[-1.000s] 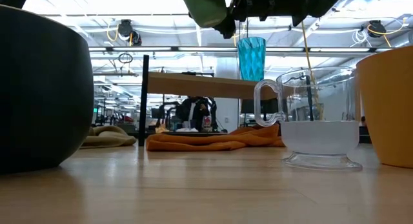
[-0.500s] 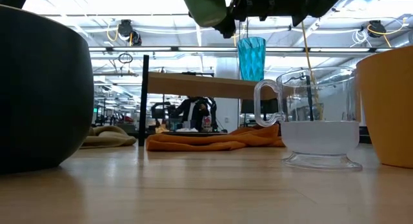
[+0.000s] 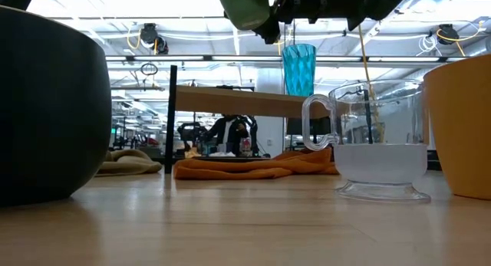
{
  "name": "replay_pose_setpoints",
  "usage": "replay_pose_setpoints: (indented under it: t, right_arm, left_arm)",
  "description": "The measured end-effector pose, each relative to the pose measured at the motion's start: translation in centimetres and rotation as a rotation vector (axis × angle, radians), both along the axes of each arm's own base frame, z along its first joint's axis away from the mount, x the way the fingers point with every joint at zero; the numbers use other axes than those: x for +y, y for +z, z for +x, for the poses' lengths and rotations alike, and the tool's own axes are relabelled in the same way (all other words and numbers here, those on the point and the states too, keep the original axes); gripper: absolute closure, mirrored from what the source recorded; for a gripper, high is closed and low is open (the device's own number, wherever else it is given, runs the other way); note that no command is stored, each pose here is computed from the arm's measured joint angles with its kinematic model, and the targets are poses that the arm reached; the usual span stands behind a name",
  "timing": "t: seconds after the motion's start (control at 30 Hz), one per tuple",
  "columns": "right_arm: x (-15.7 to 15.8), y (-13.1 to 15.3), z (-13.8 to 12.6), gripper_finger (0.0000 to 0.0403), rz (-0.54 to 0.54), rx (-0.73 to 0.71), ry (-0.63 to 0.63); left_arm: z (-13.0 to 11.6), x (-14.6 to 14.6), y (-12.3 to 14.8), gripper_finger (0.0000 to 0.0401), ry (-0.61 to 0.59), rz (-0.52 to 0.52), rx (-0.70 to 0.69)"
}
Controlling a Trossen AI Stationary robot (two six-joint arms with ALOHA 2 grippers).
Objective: Stack small to large cups/mugs on shelf
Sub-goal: Put the green cup on the shelf
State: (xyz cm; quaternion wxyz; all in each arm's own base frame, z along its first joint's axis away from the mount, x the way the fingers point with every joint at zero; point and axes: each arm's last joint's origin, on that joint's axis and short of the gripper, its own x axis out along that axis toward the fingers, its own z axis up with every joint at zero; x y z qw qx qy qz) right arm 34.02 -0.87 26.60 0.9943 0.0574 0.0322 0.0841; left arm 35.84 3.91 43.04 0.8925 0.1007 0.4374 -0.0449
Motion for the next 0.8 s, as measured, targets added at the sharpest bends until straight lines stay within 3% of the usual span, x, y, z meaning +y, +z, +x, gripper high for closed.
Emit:
replay_pose_setpoints:
  t: [0.2,0.5,0.63,0.8]
  right_arm:
    - [-0.1,0.0,0.0,0.0094,0.000,0.001,-0.002]
    - [-0.3,-0.1,0.0,0.0094,-0.008,0.007,-0.011]
    - [-0.3,0.0,0.0,0.0094,-0.012,0.002,-0.010]
    - [-0.3,0.2,-0.2,0.0094,-0.016,0.002,-0.013]
  left_arm:
    - [-0.2,0.0,0.3,0.0171,0.008,0.012,-0.015]
    - [-2.0,-0.1,2.8,0.0162,0.036,0.045,-0.102]
    - [-3.8,-0.1,5.0,0.0162,0.079,0.096,-0.182]
    - [-7.9,-0.6,8.1,0.0162,0.228,0.137,-0.297]
